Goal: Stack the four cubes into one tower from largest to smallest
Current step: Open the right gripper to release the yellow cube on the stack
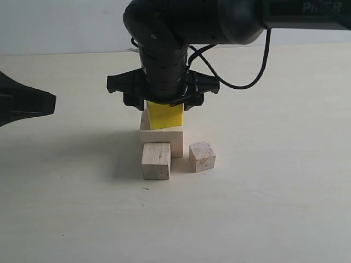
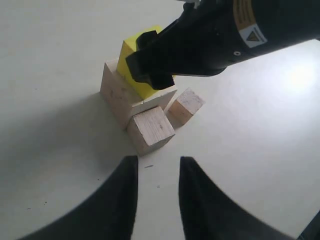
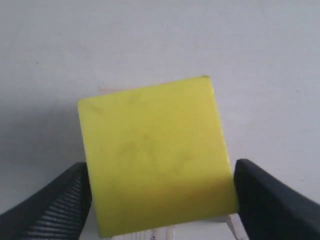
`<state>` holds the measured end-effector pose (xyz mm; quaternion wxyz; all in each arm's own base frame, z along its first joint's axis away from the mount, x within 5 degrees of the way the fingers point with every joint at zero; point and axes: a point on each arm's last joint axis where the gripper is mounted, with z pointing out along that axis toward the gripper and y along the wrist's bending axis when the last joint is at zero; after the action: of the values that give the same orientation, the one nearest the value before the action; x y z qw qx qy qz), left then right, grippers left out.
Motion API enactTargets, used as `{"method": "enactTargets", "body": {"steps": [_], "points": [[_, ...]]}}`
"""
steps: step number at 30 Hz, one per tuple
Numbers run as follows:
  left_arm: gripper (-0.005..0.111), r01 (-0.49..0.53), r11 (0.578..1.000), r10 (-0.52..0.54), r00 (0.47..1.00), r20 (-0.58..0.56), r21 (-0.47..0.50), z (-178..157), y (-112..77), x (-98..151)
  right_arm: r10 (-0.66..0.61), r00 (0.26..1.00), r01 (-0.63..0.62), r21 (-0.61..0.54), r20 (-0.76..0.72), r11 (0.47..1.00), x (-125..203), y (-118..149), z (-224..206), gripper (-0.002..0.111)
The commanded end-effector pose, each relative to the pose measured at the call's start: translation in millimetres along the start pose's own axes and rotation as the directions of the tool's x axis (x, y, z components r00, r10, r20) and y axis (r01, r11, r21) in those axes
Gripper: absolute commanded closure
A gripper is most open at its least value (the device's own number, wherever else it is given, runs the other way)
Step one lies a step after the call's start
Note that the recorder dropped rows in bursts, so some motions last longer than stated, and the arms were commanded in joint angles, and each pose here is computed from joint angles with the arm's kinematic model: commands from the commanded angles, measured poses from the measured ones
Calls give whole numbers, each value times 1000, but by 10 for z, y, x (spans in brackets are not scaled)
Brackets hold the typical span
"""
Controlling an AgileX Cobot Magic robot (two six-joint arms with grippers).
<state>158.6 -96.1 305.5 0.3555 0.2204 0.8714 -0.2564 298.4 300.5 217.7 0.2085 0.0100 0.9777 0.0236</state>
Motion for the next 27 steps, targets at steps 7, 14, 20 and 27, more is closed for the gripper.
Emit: {"method": "enactTargets", "body": {"steps": [7,14,20,27], "points": [[77,14,1000,-14,1000,10,6,-7,-5,0,3,1000,-3,-10,-13,1000,13,2,-16,34],[77,14,1000,-14,1000,10,6,-7,-5,0,7,1000,-7,-18,-27,1000,26,10,-17,34],[77,16,1000,-16,1000,9,8,-7,-7,1,6,999,-6,-10,-42,1000,40,2,-17,34],[77,18,1000,-18,1000,8,10,-7,-8,2,0,998,-2,-28,-66,1000,62,19,-19,34]]}}
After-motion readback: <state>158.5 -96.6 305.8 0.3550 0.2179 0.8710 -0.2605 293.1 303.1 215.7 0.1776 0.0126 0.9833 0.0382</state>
